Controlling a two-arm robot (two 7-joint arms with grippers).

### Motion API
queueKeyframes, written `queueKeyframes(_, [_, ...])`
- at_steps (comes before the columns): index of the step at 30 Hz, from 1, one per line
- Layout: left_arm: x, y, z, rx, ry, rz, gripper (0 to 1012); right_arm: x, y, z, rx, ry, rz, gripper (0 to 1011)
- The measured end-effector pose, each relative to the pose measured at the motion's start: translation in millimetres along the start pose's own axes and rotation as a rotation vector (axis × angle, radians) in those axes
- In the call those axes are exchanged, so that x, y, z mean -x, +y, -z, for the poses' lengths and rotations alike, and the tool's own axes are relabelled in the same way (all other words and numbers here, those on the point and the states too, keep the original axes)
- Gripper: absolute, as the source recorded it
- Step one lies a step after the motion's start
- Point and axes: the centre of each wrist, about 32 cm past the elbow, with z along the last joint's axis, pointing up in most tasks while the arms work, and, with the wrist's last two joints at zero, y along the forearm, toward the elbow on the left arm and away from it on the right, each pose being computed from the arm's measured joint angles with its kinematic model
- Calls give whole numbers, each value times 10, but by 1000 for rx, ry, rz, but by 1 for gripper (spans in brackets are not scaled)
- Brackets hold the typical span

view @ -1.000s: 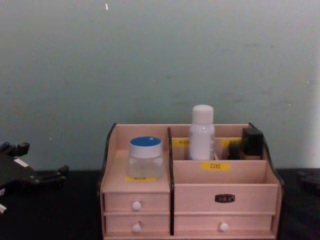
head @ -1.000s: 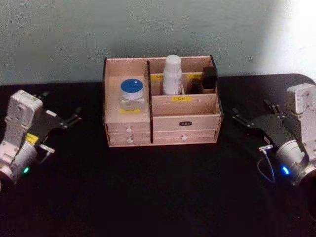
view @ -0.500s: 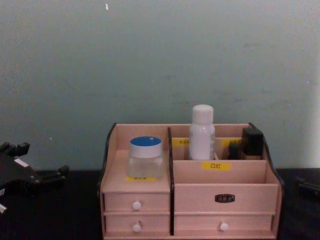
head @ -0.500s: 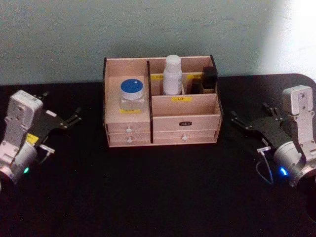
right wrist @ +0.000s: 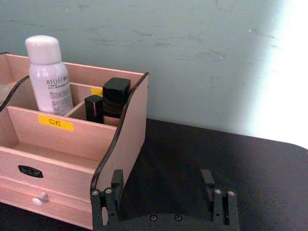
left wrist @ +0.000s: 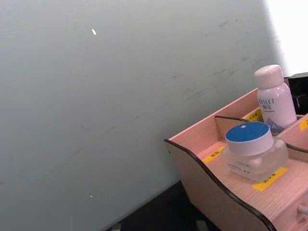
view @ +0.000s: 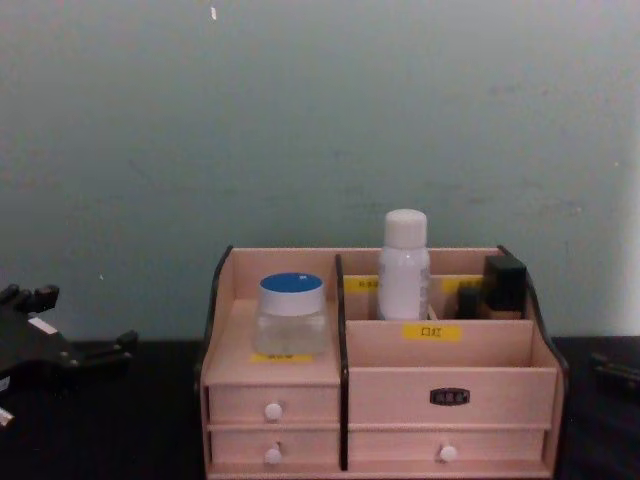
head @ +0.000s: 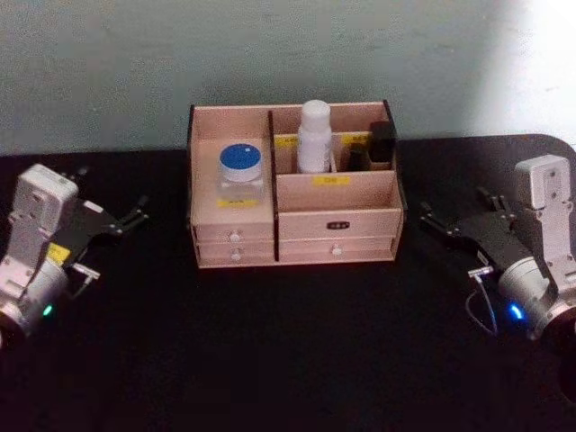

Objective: Pick up the facial cleanser and watermelon frost from the table and place them into the tiered storage box.

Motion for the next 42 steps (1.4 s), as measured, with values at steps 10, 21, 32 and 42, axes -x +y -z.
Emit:
queueKeyframes(10, [0, 0, 0, 0, 0, 0, 1001, -1, -1, -1, -1, 0, 0, 1002])
queueKeyframes(21, [0, 0, 0, 0, 0, 0, 1001, -1, -1, -1, -1, 1, 0, 1002])
queueKeyframes(32, [0, 0, 0, 0, 0, 0, 1001, -2, -1, -1, -1, 1, 0, 1003])
queueKeyframes(42, [0, 0, 0, 0, 0, 0, 1001, -2, -1, -1, -1, 1, 0, 1002])
